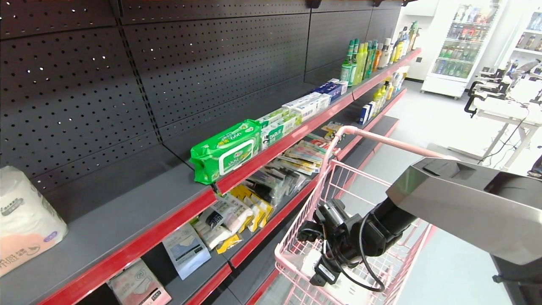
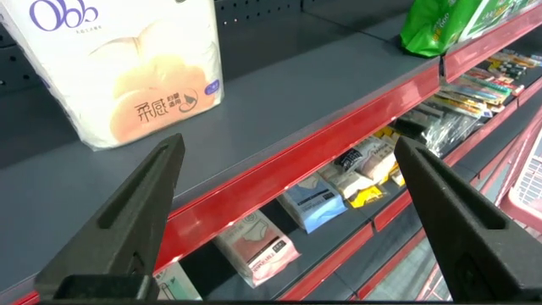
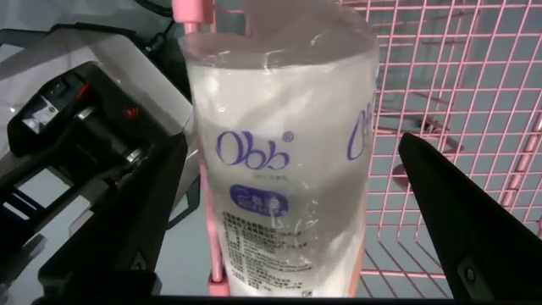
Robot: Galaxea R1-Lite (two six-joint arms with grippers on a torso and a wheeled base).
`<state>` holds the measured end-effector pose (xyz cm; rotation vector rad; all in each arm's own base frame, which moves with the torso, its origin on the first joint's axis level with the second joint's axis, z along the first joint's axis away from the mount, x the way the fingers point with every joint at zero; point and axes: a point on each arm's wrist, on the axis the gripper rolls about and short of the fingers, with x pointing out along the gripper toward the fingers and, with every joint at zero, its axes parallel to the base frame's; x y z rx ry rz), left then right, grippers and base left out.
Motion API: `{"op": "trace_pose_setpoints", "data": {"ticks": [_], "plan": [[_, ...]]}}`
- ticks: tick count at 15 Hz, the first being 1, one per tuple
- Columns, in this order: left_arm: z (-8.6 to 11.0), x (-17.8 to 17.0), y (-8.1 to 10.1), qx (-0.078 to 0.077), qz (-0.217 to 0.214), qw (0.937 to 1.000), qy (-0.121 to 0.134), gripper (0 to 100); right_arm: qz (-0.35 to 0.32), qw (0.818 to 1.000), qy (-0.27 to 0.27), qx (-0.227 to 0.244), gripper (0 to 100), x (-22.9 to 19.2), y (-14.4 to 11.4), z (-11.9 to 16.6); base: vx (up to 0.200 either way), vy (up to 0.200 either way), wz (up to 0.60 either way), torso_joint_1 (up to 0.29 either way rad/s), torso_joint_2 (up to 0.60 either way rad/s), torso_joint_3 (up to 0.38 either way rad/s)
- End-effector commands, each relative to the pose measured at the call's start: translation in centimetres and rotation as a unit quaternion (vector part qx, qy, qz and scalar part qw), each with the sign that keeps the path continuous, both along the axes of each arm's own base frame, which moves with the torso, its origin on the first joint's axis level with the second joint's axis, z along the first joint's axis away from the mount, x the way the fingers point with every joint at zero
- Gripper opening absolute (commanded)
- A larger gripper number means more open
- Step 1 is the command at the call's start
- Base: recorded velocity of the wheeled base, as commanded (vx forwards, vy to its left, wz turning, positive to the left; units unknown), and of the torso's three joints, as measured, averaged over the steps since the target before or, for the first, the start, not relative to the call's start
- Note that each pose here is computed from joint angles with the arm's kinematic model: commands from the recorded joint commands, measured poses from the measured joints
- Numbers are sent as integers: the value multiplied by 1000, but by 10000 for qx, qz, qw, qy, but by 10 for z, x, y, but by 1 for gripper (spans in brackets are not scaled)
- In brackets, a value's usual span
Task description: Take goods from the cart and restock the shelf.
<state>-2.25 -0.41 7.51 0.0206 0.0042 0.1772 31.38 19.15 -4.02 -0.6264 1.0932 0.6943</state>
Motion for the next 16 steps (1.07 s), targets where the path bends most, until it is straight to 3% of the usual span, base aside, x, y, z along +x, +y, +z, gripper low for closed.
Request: {"op": "trace_pose_setpoints", "data": {"ticks": [1,16], "plan": [[0,0,0,2,4,10000,4,100,-36,10000,-9,-14,100,4,-5,-1,0,0,0,0,0,0],[0,0,0,2,4,10000,4,100,18,9998,-193,9,100,12,-10,-8,0,0,0,-16,38,22]]}}
